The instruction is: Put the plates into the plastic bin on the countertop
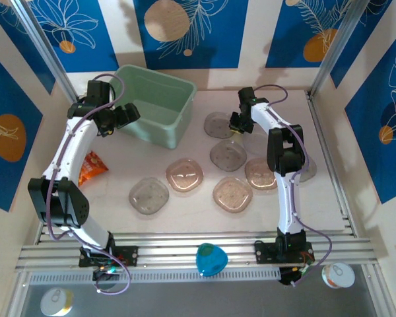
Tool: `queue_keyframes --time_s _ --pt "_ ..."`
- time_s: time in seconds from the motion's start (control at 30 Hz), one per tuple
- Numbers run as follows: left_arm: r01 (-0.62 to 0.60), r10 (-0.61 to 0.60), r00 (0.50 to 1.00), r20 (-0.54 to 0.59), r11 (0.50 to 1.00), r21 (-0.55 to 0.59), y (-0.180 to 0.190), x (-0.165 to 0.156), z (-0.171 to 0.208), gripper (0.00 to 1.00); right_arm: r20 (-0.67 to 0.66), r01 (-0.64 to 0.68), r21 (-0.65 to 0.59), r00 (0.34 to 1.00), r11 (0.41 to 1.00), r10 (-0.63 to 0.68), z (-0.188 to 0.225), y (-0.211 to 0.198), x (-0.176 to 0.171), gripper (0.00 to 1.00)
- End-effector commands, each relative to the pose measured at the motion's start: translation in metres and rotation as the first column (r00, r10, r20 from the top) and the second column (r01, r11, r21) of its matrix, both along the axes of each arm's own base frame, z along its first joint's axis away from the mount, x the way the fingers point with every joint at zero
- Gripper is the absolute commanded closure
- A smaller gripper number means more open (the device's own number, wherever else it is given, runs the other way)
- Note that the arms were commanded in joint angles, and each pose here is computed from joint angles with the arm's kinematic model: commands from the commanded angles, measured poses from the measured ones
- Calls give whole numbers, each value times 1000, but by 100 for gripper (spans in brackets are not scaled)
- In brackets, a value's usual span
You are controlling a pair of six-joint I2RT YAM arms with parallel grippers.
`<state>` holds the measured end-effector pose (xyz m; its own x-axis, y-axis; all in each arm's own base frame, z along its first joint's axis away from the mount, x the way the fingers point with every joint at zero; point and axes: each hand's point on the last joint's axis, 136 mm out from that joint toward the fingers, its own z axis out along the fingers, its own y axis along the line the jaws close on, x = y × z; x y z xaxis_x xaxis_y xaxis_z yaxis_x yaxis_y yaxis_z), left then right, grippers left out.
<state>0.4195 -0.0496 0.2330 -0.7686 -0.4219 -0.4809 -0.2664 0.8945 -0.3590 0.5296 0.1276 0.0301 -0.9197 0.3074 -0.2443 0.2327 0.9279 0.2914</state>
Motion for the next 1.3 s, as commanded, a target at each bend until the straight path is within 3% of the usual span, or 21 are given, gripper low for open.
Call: queue_keyframes --time_s 0.0,0.5,0.93,1.27 --pt "-11 10 999 -37 1000 -20 1 -8 -6 3 37 24 -31 999 999 -23 14 -4 -1 90" --pt "-102 99 993 -71 994 -48 -1 -15 -17 5 192 86 91 976 992 -102 103 -10 -18 100" --pt "-160 161 987 -3 986 -49 -22 28 -10 8 261 143 178 947 974 -187 160 -53 -92 100" --pt "-149 149 988 -51 989 2 -32 53 -33 14 260 183 207 937 961 -235 164 -74 -126 100"
